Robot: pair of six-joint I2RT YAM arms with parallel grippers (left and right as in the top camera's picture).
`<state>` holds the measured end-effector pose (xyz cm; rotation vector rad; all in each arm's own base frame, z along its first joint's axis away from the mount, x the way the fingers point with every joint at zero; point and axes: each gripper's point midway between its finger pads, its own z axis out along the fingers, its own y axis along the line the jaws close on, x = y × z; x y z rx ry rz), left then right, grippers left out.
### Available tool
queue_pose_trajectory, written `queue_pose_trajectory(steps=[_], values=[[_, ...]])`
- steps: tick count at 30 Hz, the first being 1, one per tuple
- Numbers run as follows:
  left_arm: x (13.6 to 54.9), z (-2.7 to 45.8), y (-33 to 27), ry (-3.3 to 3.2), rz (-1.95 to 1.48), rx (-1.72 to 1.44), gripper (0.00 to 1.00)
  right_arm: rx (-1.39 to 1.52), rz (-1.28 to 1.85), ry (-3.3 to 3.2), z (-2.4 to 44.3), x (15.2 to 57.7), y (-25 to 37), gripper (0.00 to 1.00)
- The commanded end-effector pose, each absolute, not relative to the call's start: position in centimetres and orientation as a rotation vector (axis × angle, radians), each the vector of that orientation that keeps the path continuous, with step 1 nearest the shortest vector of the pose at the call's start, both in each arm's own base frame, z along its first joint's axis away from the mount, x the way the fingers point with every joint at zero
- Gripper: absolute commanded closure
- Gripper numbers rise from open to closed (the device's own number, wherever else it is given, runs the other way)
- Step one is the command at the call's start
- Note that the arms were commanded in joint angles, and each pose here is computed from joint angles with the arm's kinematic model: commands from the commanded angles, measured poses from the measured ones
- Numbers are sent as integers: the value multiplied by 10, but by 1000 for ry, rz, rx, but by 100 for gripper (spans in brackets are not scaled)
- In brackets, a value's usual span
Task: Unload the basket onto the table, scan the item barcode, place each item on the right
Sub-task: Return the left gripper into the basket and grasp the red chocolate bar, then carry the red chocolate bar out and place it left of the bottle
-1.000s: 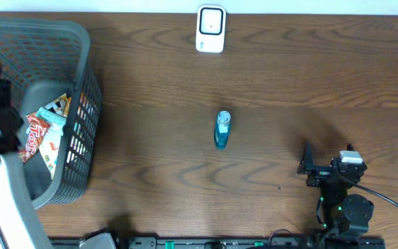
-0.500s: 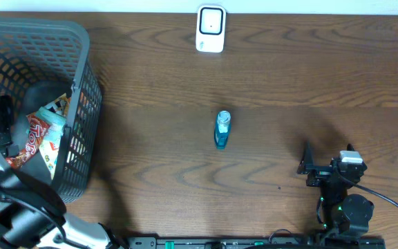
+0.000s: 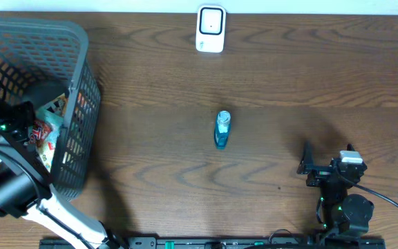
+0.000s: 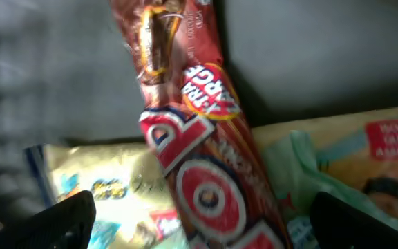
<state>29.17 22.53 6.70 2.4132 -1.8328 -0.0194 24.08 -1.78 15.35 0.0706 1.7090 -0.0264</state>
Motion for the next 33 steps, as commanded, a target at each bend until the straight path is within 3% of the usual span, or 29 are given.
queue_pose_trajectory(steps=[1,2,4,6,7,12,16,22,27,31,33], values=[[289,48,218,-1796,-16,2353,11,53,-27,1708,153,241,-16,1],[290,44,215,-1807,-21,2330,22,53,-27,1708,153,241,-16,1],[291,38,210,-1848,-25,2275,67,53,-27,1708,153,241,-16,1],[293,36,204,-1881,-27,2237,90,53,-27,1707,153,241,-16,1],[294,36,202,-1897,-27,2221,92,53,-27,1708,153,241,-16,1],[299,56,192,-1974,-6,2190,93,53,-27,1708,153,241,-16,1],[306,99,196,-2065,44,2287,93,53,-27,1708,153,241,-16,1],[310,202,201,-2295,188,2533,93,53,-27,1708,153,241,-16,1],[290,294,181,-2506,373,2707,93,53,-27,1708,153,241,-16,1],[286,353,123,-2842,729,2520,93,53,-27,1708,153,241,-16,1],[290,384,82,-3147,908,2238,93,53,-27,1708,153,241,-16,1]])
